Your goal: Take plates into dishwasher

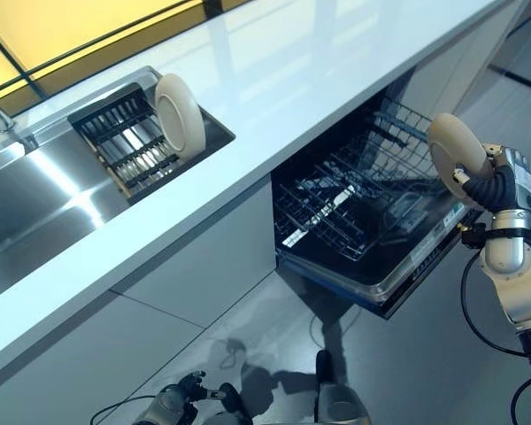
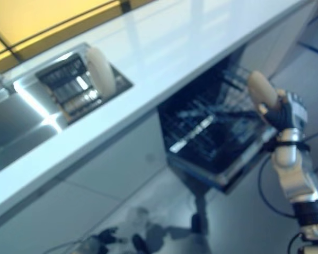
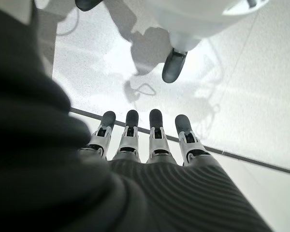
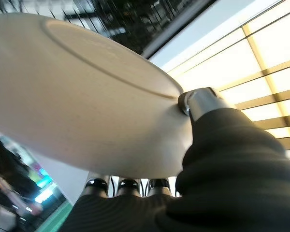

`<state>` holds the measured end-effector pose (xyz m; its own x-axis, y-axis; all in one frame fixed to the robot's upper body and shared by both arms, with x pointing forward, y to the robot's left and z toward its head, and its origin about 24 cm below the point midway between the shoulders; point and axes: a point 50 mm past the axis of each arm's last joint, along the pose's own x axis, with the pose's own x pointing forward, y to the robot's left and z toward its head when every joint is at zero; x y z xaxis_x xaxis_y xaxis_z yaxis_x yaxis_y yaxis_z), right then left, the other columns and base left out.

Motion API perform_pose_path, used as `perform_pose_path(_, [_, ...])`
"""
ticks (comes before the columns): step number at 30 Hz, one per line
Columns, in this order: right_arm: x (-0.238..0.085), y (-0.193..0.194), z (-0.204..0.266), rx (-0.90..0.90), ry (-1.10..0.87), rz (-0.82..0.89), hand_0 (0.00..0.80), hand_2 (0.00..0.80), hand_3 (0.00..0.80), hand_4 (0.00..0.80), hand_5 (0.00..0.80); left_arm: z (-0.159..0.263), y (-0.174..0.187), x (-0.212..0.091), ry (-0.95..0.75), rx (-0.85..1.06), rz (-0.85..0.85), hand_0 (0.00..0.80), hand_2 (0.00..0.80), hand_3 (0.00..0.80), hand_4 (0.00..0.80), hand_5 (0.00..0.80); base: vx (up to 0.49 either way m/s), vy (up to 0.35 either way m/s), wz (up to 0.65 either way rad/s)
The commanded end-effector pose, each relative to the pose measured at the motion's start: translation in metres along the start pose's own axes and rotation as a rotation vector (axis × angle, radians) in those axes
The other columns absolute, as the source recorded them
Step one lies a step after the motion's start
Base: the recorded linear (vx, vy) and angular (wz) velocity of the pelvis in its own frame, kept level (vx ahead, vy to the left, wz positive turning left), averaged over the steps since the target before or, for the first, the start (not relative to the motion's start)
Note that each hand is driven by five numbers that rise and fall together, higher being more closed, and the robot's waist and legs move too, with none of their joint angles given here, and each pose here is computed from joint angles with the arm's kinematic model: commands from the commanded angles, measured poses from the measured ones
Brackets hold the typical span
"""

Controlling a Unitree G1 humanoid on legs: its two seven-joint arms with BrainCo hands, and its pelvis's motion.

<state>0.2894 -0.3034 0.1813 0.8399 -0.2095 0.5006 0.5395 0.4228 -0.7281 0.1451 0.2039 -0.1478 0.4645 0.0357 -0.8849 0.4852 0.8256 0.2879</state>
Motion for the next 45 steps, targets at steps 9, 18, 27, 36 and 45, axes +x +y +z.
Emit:
perform_pose_path(9, [0.029,-0.004,0.036,0.078,-0.134,-0.068,0.8,0.8,0.8,0.8,0.8,0.046,0.01,0.005,-0.119,0.039,0.022,0.0,0.0,0.0,0.0,0.0,-0.053,-0.005,-0.05])
perform_pose_path(18, [0.034,-0.004,0.045,0.089,-0.171,-0.077,0.8,0.8,0.8,0.8,0.8,0.05,0.009,0.005,-0.137,0.061,0.005,0.0,0.0,0.0,0.0,0.0,-0.014,0.002,0.0])
perform_pose_path(27, [0.038,-0.008,0.077,0.108,-0.275,-0.039,0.8,0.8,0.8,0.8,0.8,0.06,0.012,0.006,-0.143,0.066,0.011,0.0,0.0,0.0,0.0,0.0,-0.013,0.002,0.02])
perform_pose_path(36, [0.045,0.008,0.077,0.146,-0.223,0.061,0.8,0.8,0.8,0.8,0.8,0.059,0.012,0.006,-0.137,0.075,0.011,0.0,0.0,0.0,0.0,0.0,0.0,-0.004,0.02])
perform_pose_path(45, [0.048,0.028,0.079,0.177,-0.19,0.11,0.8,0.8,0.8,0.8,0.8,0.063,0.012,0.006,-0.145,0.094,0.005,0.0,0.0,0.0,0.0,0.0,0.002,-0.007,0.03])
